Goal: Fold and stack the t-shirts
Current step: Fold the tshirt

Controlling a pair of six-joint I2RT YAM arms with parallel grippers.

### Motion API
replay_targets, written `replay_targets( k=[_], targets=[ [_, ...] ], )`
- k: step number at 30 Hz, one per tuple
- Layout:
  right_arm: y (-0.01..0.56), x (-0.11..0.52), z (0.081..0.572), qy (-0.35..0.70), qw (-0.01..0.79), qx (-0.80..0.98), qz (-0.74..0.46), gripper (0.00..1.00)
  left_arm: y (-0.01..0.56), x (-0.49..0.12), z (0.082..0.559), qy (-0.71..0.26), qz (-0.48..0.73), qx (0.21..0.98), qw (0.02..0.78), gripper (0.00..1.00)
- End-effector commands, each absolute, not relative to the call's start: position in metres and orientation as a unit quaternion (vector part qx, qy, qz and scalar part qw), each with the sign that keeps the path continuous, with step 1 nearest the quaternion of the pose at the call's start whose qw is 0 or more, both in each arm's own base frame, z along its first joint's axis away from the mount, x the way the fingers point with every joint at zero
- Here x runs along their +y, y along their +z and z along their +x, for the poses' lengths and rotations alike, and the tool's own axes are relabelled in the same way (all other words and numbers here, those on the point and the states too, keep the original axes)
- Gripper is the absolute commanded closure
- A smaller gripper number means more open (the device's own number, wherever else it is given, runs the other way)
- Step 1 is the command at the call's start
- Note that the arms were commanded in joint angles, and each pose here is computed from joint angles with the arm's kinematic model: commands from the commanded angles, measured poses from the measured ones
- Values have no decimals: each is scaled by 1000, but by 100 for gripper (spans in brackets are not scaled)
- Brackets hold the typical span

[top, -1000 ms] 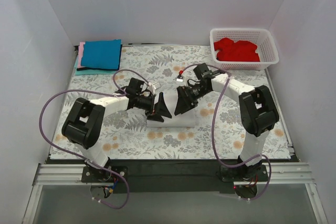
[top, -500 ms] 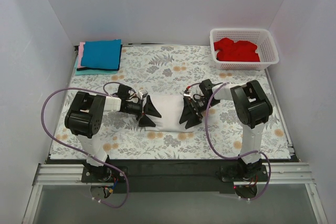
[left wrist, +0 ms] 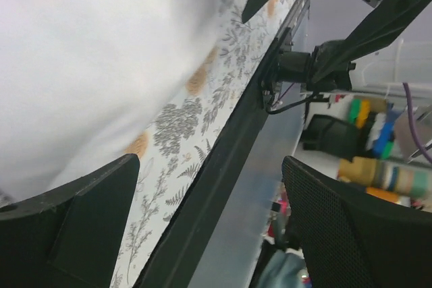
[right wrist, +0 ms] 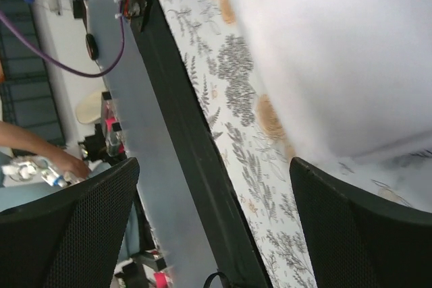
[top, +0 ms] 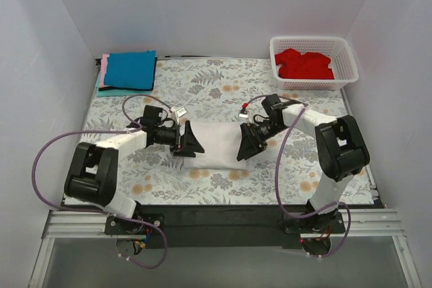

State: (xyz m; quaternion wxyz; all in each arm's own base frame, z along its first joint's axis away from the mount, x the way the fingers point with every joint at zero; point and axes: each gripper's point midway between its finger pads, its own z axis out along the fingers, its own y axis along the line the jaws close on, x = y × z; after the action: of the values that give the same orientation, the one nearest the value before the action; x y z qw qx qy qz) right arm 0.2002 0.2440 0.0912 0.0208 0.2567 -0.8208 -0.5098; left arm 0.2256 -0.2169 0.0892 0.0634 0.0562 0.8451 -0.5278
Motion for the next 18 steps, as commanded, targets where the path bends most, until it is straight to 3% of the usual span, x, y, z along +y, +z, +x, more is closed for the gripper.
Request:
replay_targets(
  k=[1, 10, 15, 18],
  targets=[
    [115, 264, 175, -520, 20, -790, 323, 2, 118, -240, 210, -532, 152, 827, 102, 14],
    [61, 281, 169, -511, 86, -798, 308, 2, 62, -249, 211, -496, 90, 863, 41, 14],
    [26, 257, 174, -471, 102, -832, 274, 2, 24, -228, 219, -479, 17, 878, -6, 14],
    [23, 241, 169, -470, 110, -838, 253, 2, 30, -224, 217, -500, 17, 865, -14, 14]
  ],
)
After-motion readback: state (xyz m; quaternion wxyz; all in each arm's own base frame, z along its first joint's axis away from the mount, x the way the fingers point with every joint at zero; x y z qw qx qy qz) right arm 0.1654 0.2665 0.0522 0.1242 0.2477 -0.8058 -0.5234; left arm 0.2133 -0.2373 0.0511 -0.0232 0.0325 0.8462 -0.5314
